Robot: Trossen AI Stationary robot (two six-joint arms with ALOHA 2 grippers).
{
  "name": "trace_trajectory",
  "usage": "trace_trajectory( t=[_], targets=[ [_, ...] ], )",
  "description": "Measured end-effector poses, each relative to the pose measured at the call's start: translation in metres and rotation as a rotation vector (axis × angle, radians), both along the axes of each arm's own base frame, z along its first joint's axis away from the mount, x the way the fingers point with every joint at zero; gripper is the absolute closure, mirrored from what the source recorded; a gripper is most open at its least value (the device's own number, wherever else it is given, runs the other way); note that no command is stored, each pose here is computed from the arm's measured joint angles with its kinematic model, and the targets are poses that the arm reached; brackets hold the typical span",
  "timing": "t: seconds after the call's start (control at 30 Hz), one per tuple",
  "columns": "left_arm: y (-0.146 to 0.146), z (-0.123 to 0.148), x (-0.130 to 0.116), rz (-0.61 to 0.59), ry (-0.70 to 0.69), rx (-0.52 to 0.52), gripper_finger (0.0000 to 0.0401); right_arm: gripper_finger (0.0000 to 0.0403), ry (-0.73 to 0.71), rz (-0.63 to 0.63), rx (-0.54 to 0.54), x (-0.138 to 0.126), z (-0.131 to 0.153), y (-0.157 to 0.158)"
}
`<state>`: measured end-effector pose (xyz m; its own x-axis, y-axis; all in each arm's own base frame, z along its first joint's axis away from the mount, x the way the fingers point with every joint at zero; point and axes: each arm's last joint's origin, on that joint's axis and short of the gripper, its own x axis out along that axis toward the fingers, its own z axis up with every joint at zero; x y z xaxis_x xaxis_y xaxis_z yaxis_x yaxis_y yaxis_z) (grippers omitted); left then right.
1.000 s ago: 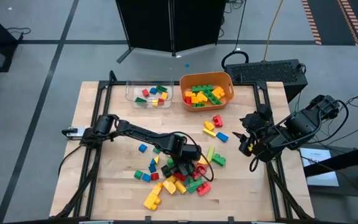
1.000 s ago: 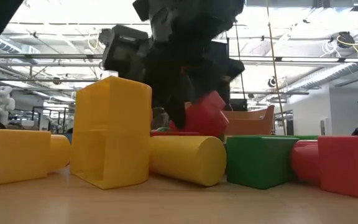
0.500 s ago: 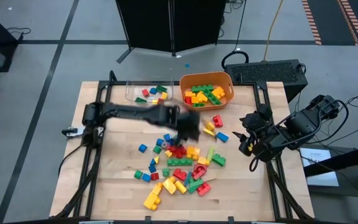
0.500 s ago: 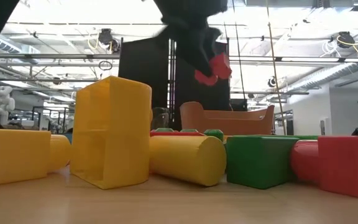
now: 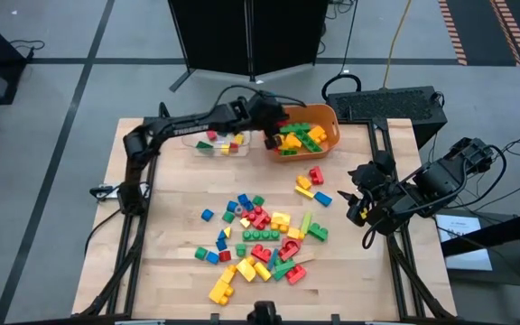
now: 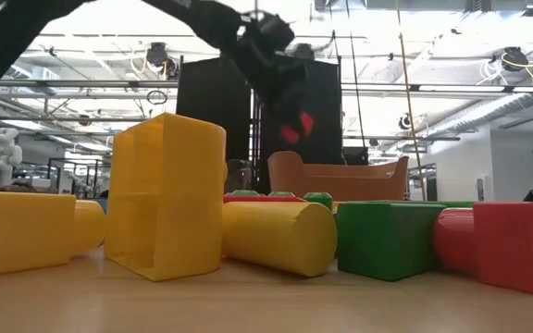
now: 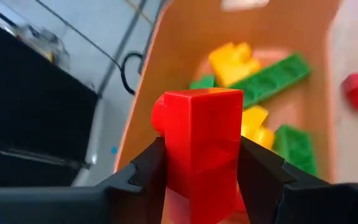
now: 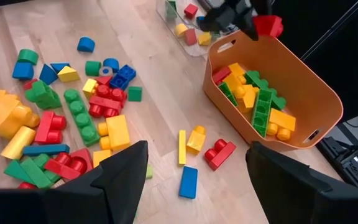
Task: Sort blocks by size
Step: Put the big red game piece into the orange bin, then put the big yellow block into the orange bin
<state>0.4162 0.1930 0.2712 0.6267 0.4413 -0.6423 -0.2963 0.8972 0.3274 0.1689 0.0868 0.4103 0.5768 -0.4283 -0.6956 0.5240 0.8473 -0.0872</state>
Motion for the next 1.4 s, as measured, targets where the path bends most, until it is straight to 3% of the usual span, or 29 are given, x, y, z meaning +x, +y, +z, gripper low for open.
trace_trajectory(
  t=[0.1, 0.23, 0.47, 0.67, 0.73, 0.83, 0.9, 1.0, 1.07, 1.2, 1.4],
  targets=[
    [0.007, -0.016, -0.001, -0.007, 0.06, -0.04, 0.0244, 0.0138, -0.003, -0.005, 0.003, 0.0, 0.0, 0.0],
    [0.006, -0.019, 0.002, -0.07, 0.087, 0.006, 0.0234, 0.0138, -0.004, -0.006, 0.004, 0.0, 0.0, 0.0],
    [-0.001, -0.021, 0.004, -0.113, 0.123, 0.028, 0.0157, 0.0138, -0.011, -0.005, 0.008, 0.001, 0.0, 0.0],
    [-0.005, -0.021, 0.002, -0.069, 0.184, 0.068, 0.0113, 0.0138, -0.01, -0.005, 0.009, 0.001, 0.0, 0.0],
    [-0.015, -0.013, 0.003, -0.071, 0.19, 0.105, 0.0111, 0.0138, -0.008, -0.004, 0.011, 0.001, 0.0, 0.0],
    [-0.035, 0.019, 0.01, -0.109, 0.109, 0.145, 0.011, 0.0138, -0.006, -0.001, 0.009, 0.001, 0.0, 0.0],
    [-0.052, 0.044, 0.015, -0.124, 0.008, 0.12, 0.0109, 0.0138, -0.006, -0.002, 0.009, 0.001, 0.0, 0.0],
    [-0.08, 0.059, 0.026, -0.254, -0.103, 0.056, 0.0109, 0.0138, -0.007, -0.003, 0.01, 0.001, 0.0, 0.0],
    [-0.095, 0.052, 0.034, -0.343, -0.114, 0.039, 0.0109, 0.0138, -0.008, -0.003, 0.011, 0.001, 0.0, 0.001],
    [-0.107, 0.013, 0.051, -0.43, -0.032, -0.017, 0.0109, 0.0138, -0.012, -0.004, 0.015, 0.001, 0.0, 0.001],
    [-0.109, -0.036, 0.079, -0.36, -0.077, -0.126, 0.0109, 0.0138, -0.016, -0.009, 0.019, 0.001, 0.0, 0.001]
  ],
)
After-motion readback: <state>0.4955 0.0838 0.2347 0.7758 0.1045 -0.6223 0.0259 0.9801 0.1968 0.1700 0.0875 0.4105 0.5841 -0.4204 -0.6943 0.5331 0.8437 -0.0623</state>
